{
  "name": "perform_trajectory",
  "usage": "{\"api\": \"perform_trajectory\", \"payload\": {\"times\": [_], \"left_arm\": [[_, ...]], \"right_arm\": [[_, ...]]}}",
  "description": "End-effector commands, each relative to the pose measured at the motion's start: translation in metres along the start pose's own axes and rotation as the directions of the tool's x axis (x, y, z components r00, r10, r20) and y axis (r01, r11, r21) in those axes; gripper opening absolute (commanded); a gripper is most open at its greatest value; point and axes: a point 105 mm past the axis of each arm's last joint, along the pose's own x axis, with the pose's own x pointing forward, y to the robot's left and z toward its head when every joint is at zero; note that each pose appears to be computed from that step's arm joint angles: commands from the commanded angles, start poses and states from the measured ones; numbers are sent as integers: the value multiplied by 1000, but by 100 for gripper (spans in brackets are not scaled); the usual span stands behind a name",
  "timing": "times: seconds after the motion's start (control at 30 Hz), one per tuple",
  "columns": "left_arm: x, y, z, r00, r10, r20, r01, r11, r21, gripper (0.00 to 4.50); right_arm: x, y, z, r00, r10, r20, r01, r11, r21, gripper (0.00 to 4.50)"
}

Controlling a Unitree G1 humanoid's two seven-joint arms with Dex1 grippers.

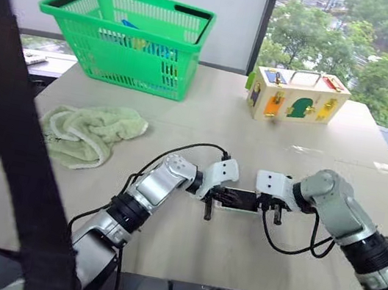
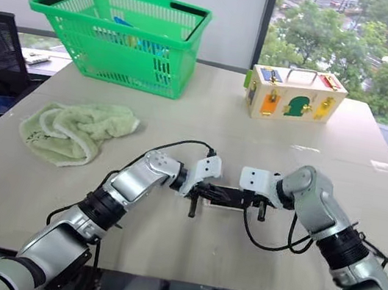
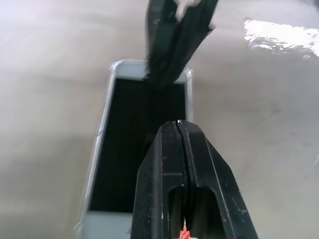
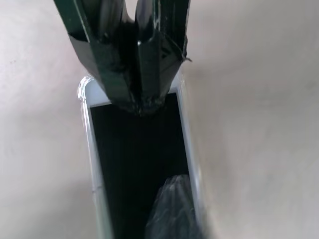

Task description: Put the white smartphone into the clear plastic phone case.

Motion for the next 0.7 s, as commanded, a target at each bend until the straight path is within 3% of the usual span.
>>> {"api": "perform_trajectory", "payload": {"times": [0.03, 0.2, 0.23, 0.27, 0.4, 0.53, 0.6, 0.7], "left_arm": [[-9, 8, 23, 987, 85, 137, -91, 995, 37, 0], [-20, 12, 33, 957, 132, 258, -138, 990, 6, 0], [-22, 12, 36, 949, 139, 282, -145, 989, 2, 0], [-27, 15, 42, 930, 159, 331, -160, 987, -23, 0], [-42, 23, 59, 864, 231, 448, -217, 973, -83, 189], [-60, 43, 73, 778, 355, 519, -316, 934, -165, 373], [-66, 51, 78, 740, 404, 538, -352, 914, -201, 440], [-76, 65, 83, 680, 492, 544, -411, 870, -272, 448]], "right_arm": [[21, 32, -33, 997, -31, 68, 16, 976, 216, 3], [-1, 18, -8, 920, -272, 283, 194, 942, 275, 3], [-4, 16, -5, 904, -301, 305, 211, 932, 294, 61], [-10, 14, 2, 875, -339, 345, 226, 917, 329, 89], [-34, 2, 22, 763, -474, 440, 303, 863, 403, 287], [-67, -19, 41, 613, -628, 480, 432, 774, 463, 450], [-75, -24, 43, 569, -673, 472, 477, 738, 477, 450], [-88, -30, 43, 504, -741, 443, 542, 671, 506, 450]]}}
